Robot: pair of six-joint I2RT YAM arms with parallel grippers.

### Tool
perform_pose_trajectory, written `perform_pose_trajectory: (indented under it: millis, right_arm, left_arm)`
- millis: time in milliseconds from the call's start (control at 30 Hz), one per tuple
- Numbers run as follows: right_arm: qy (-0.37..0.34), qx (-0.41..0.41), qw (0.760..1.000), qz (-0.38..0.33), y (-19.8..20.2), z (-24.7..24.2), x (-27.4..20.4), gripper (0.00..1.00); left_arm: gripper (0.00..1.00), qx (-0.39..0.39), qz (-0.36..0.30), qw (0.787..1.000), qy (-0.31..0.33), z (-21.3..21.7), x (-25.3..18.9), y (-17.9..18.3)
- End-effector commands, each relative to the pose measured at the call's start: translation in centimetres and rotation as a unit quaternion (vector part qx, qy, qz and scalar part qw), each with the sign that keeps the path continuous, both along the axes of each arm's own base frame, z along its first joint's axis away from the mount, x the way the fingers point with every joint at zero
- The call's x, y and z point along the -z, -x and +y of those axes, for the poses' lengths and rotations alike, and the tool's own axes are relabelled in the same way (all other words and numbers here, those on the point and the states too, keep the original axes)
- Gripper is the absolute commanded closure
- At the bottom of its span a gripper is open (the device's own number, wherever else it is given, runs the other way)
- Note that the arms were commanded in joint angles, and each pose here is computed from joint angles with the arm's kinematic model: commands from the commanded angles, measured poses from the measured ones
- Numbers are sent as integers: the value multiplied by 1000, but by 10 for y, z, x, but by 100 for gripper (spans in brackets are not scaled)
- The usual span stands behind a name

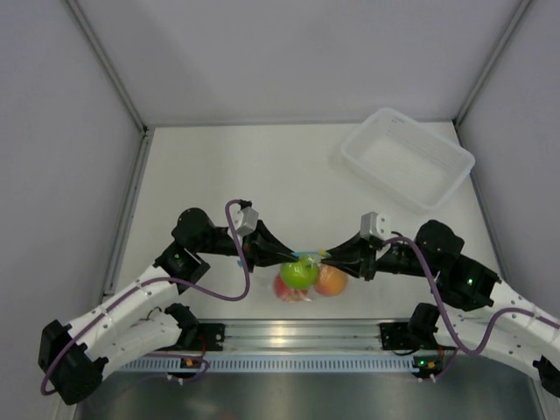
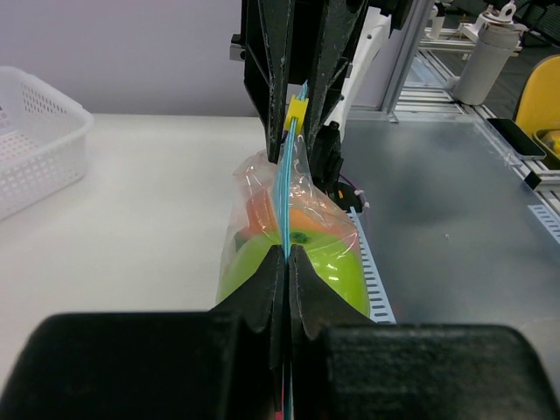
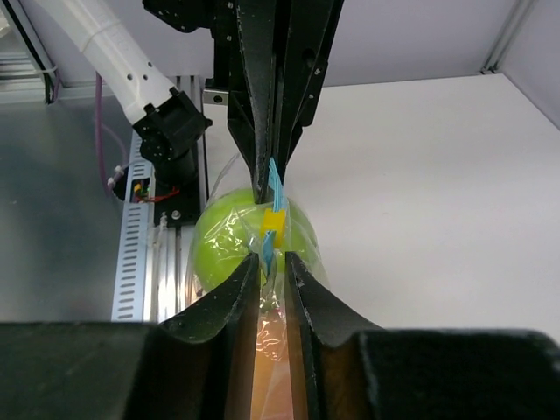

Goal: Open the zip-top bag and remove the fake food

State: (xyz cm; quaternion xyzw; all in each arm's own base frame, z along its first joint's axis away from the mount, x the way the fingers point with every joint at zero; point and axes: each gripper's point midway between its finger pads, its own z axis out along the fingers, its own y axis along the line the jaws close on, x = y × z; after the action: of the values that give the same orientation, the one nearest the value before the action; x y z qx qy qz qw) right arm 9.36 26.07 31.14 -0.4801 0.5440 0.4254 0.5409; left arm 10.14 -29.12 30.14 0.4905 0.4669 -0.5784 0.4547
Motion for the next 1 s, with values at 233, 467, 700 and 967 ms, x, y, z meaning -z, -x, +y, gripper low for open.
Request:
perform_pose_trajectory:
  millis: [233, 467, 700, 967]
  right_arm:
    - [-30, -26, 999, -17, 6, 8, -24, 68]
    - [-25, -24, 999, -20, 5, 8, -23, 94]
    - [-20, -3, 999, -28, 0, 3, -26, 100]
    - [51, 17, 999, -7, -11, 2, -24, 100]
  left_arm:
    - [100, 8, -37, 999, 33, 2, -25, 6]
    - [100, 5, -35, 999, 31, 2, -24, 5]
    - [100, -7, -34, 999, 31, 1, -21, 0]
    - [77, -33, -25, 999, 19, -3, -5, -12]
